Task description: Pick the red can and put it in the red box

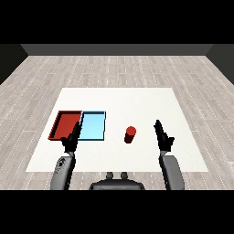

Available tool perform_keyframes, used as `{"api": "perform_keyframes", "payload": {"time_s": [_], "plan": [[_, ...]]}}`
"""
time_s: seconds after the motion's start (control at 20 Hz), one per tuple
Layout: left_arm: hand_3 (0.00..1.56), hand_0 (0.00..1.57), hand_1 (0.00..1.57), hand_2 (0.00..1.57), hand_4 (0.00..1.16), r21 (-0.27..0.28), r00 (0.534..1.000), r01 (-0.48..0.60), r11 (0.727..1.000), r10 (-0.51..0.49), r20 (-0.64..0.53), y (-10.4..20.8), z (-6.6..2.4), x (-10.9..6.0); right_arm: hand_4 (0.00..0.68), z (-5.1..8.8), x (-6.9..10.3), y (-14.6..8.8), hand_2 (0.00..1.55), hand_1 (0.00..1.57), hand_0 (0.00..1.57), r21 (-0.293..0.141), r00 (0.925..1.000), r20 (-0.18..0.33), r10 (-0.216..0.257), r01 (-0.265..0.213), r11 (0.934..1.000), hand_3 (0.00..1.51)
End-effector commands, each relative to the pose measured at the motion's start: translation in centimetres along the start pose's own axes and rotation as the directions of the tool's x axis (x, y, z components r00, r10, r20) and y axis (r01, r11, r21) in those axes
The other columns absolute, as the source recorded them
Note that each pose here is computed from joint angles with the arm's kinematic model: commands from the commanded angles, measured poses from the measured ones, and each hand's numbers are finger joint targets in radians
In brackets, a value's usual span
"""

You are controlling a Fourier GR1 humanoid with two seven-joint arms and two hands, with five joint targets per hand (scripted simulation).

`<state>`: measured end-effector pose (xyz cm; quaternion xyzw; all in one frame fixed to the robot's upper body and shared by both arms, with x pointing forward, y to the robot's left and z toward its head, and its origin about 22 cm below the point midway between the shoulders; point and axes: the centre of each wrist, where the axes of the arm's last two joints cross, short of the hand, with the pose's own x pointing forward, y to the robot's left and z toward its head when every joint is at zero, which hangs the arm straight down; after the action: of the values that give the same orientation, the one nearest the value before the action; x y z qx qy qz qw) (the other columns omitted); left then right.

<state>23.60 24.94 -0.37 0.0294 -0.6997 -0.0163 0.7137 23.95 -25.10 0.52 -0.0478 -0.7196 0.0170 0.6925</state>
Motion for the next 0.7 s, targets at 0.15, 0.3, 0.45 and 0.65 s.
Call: {"api": "perform_keyframes", "payload": {"time_s": [0.15,0.3,0.45,0.65], "plan": [[0.00,0.00,0.00,0.00,0.00,0.018,0.999,0.033,0.999,-0.033,0.013,0.5,-0.24,0.4,0.000,1.9,-0.2,0.3,0.00,0.00,0.00,0.019,0.9993,-0.034,0.017,-0.017,0.9997,0.00],[0.00,0.00,0.00,0.00,0.00,0.032,0.938,-0.043,0.999,0.029,0.345,0.4,-1.27,3.6,0.000,1.2,2.0,2.9,0.00,0.00,0.00,0.118,0.9718,0.188,-0.143,0.122,0.9855,0.00],[0.00,0.00,0.00,0.00,0.00,0.030,0.916,-0.045,0.999,0.029,0.400,1.2,-0.09,3.2,0.000,2.6,0.8,1.2,0.00,0.00,0.00,0.131,0.9630,0.213,-0.165,0.139,0.9815,0.00],[0.00,0.00,0.00,0.00,0.00,0.019,0.917,-0.073,0.997,0.060,0.394,-0.3,0.08,1.7,0.000,4.5,-0.9,-1.9,0.00,0.00,0.00,0.133,0.9658,0.216,-0.143,0.116,0.9843,0.00]]}}
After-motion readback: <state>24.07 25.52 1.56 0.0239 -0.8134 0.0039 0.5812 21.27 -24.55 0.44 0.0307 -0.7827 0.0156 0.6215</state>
